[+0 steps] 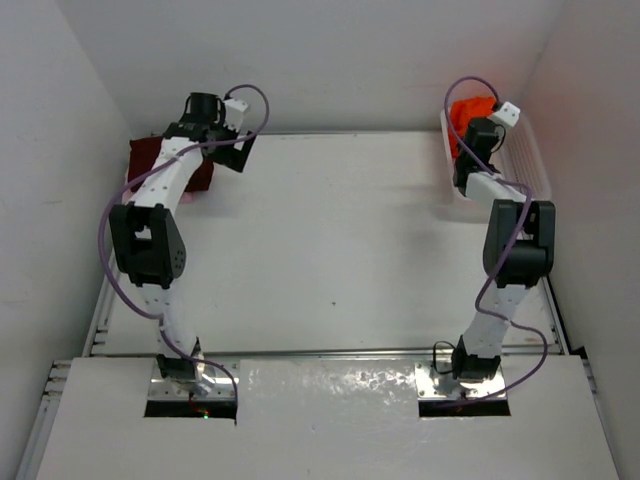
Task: Fold and stack the t-shirts
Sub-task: Grab crumpled tshirt from bin with the right arm, then move the tshirt to the center of the board
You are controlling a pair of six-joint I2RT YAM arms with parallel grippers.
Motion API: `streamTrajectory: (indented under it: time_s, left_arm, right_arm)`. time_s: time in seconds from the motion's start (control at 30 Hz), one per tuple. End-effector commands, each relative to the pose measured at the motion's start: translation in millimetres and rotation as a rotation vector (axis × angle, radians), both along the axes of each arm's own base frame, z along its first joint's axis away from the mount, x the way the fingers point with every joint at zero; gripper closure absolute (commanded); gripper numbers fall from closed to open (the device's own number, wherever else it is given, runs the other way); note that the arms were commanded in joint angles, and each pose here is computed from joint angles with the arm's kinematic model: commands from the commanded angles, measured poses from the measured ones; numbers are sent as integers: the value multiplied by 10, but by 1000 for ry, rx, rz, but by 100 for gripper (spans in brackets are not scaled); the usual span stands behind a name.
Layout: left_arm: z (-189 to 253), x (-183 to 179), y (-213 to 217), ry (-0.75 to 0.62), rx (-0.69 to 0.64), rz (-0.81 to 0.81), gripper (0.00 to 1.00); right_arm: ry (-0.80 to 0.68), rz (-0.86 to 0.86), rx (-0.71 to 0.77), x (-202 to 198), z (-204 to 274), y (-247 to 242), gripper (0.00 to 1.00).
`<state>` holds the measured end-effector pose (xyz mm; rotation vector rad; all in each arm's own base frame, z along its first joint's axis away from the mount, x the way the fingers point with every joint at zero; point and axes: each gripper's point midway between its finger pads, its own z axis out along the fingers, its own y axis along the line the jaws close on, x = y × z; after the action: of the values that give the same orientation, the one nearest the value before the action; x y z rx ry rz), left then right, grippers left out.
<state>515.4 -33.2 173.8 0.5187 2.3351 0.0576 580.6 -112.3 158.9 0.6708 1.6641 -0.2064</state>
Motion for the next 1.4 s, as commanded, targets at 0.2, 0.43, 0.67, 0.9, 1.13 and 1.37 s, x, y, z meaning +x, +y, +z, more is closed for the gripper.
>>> streamTrajectory:
  time_s: [0.2, 0.43, 0.67, 0.9, 1.13, 1.37]
  left_arm:
    - [1003, -126, -152, -258, -86, -52, 0]
    - [1358, -248, -192, -335, -147, -71, 0]
    - [1677, -288, -99, -381, -236, -58, 0]
    - [1873, -424, -80, -402, -228, -70, 0]
    - [1834, -492, 15, -385, -156, -68, 0]
    - [1093, -710, -19, -158, -106, -144, 3]
  right_arm:
    - [-439, 6, -87, -520, 2045, 268, 100]
    - [-668, 488, -231, -1189, 3884, 1320, 100]
    - [-824, 1110, -68, -2112, 4644, 2754, 100]
    - [-561, 1092, 150, -1804, 3837, 3005, 100]
    - [85, 914, 228, -1202, 1353, 2931, 54]
    - [547, 915, -61, -1069, 226, 2768, 1]
